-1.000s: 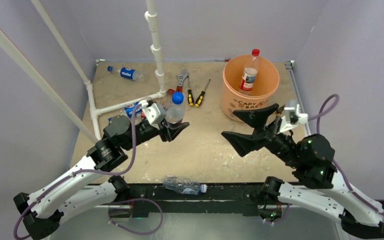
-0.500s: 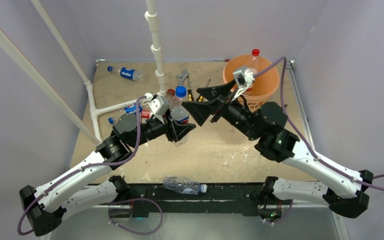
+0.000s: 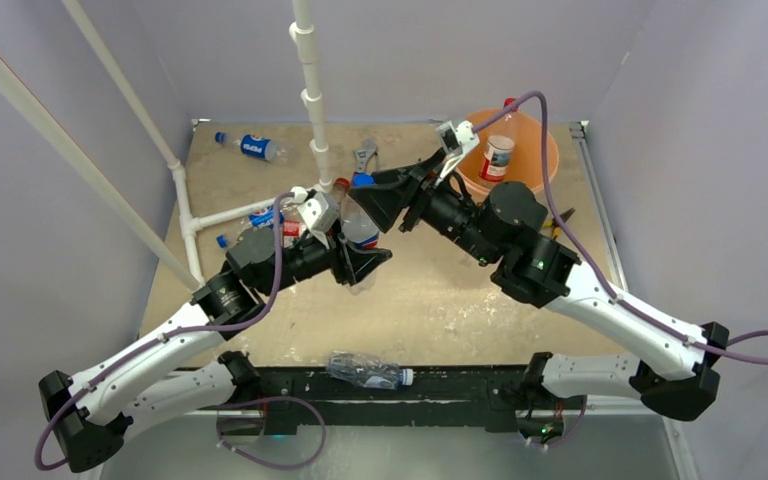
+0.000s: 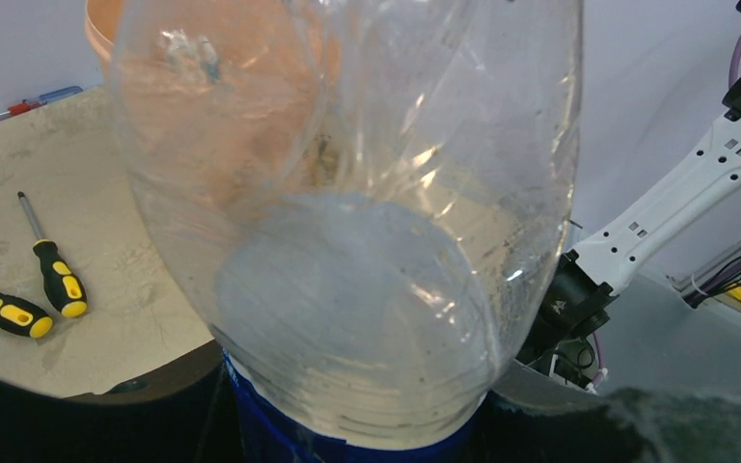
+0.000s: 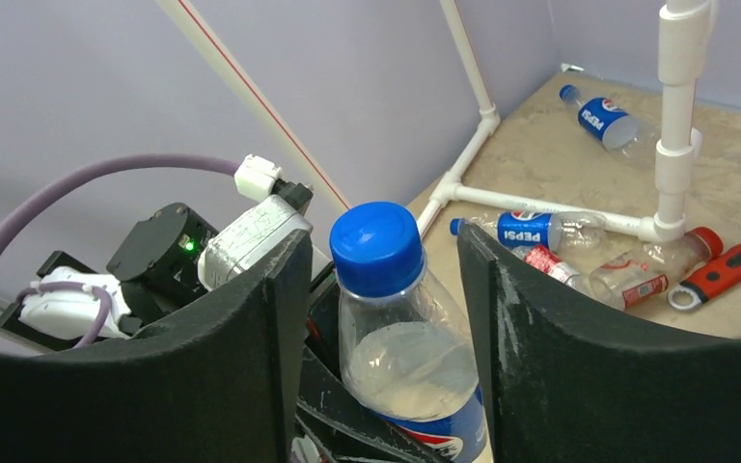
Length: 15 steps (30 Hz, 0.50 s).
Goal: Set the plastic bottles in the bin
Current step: Place the plastic bottle in the trash bin.
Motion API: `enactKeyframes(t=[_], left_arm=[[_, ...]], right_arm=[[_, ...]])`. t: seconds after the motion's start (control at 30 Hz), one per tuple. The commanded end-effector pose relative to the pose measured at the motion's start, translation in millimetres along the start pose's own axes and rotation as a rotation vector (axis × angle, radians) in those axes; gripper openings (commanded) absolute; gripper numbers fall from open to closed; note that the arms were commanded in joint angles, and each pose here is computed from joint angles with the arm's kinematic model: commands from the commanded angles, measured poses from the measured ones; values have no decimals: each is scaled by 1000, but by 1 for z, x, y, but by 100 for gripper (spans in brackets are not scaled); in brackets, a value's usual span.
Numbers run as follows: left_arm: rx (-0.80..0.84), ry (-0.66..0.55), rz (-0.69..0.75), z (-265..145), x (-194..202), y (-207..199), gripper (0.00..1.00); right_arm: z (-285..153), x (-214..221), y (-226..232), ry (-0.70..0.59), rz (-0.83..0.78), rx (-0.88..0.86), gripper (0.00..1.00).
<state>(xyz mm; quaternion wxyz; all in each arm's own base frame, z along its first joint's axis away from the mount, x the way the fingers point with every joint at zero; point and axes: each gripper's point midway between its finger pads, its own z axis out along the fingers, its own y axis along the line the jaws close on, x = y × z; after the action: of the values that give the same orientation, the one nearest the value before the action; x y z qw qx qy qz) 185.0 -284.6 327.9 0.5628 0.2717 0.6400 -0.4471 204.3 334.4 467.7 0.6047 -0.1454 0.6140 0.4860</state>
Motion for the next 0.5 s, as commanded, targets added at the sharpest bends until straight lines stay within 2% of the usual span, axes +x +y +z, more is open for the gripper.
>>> enactKeyframes(t=[0.0,0.1,0.17,0.27,0.37,0.4,0.47], left_arm=[[35,-51,4,-4,-23,-11,15],[36,-48,6,-5,-23,-11,15],[35,-43,10,-6,-22,-11,15],[36,-43,13,-7,-20,-11,15],[35,-29,12,-5,-17,-10,17],[33,-21,12,-4,-16,-9,20],[37,-8,25,-4,-15,-10,32]], right_arm=[[6,-14,5,-7,2,13,57],[11,-2,1,42,0,31,54],[13,5,-1,62,1,34,49],[14,12,-1,91,2,35,33],[10,12,-2,91,-2,35,5],[9,12,-3,90,-3,39,0],[5,10,-3,78,-2,37,0]])
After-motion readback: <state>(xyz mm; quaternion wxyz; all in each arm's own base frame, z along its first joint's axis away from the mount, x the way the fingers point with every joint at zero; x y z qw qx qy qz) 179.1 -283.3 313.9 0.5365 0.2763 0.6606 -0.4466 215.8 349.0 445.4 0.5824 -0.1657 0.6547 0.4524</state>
